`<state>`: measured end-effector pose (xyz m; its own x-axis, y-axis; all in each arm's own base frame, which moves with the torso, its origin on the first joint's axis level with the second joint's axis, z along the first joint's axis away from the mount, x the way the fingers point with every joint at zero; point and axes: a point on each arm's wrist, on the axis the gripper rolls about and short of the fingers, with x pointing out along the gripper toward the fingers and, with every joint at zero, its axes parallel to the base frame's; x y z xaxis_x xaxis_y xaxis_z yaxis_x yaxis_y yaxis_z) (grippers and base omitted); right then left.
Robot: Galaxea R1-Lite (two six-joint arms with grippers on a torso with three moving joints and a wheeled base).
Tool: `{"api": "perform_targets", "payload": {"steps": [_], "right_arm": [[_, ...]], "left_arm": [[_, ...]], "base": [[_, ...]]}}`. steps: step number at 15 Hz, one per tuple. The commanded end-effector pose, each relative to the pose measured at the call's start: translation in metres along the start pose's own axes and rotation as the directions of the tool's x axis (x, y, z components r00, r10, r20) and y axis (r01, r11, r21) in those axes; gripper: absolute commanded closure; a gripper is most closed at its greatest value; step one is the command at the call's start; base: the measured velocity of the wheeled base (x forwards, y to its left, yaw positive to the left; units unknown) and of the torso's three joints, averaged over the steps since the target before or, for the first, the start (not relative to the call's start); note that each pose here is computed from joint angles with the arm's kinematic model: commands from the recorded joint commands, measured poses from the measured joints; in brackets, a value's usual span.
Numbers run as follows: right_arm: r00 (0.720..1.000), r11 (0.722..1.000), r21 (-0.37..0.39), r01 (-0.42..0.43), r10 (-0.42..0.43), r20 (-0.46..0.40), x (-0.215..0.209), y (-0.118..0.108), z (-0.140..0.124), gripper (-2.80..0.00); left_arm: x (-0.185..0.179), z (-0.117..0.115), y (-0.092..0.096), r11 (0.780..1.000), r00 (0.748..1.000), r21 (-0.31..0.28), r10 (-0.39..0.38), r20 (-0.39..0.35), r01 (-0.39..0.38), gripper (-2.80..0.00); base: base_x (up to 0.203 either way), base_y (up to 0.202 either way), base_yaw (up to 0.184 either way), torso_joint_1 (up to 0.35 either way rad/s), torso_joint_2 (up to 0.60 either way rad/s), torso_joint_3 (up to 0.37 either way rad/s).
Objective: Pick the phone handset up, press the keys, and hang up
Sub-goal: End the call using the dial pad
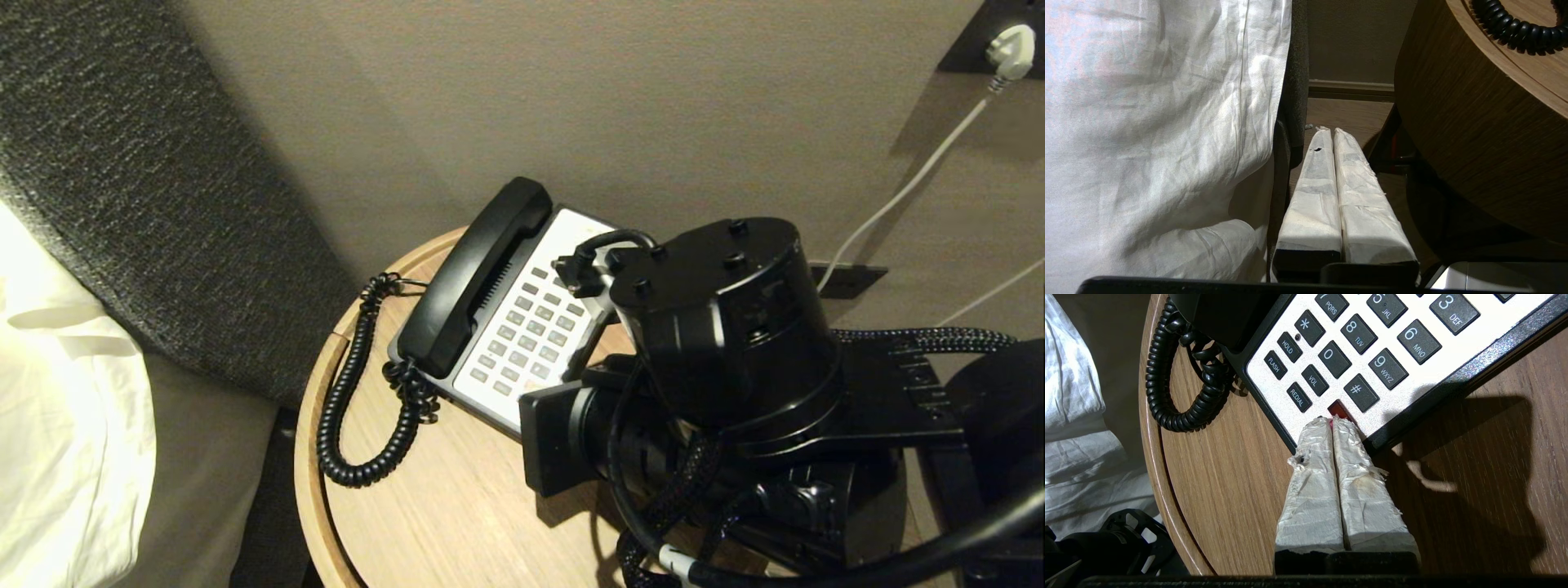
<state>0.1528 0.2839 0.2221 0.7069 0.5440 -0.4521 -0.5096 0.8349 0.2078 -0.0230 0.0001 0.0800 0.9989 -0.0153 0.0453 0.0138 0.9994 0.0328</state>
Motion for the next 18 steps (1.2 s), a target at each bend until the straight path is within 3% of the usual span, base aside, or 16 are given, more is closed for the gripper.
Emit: {"api": "perform_targets", "payload": {"steps": [1,10,15,18], "right_arm": [[1.000,1.000,-0.002,0.004,-0.004,-0.007,0.002,0.000,-0.002,0.00],[1.000,1.000,-0.019,0.010,-0.010,-0.020,0.006,0.001,-0.006,0.00],[0.999,0.999,0.020,-0.034,0.033,0.043,-0.001,0.004,0.007,0.00],[0.999,0.999,0.015,-0.029,0.028,0.032,-0.001,0.003,0.005,0.00]], "left_arm": [[0.002,-0.007,0.000,1.000,1.000,0.001,-0.001,-0.025,0.001,0.00],[0.002,-0.007,0.000,1.000,1.000,0.001,-0.001,-0.025,0.001,0.00],[0.002,-0.007,0.000,1.000,1.000,-0.001,-0.001,-0.025,0.001,0.00],[0.002,-0.007,0.000,1.000,1.000,-0.001,-0.001,-0.025,0.001,0.00]], "base": [[0.000,0.000,0.000,0.000,0.00,0.000],[0.000,0.000,0.000,0.000,0.00,0.000],[0.000,0.000,0.000,0.000,0.00,0.000],[0.000,0.000,0.000,0.000,0.00,0.000]]}}
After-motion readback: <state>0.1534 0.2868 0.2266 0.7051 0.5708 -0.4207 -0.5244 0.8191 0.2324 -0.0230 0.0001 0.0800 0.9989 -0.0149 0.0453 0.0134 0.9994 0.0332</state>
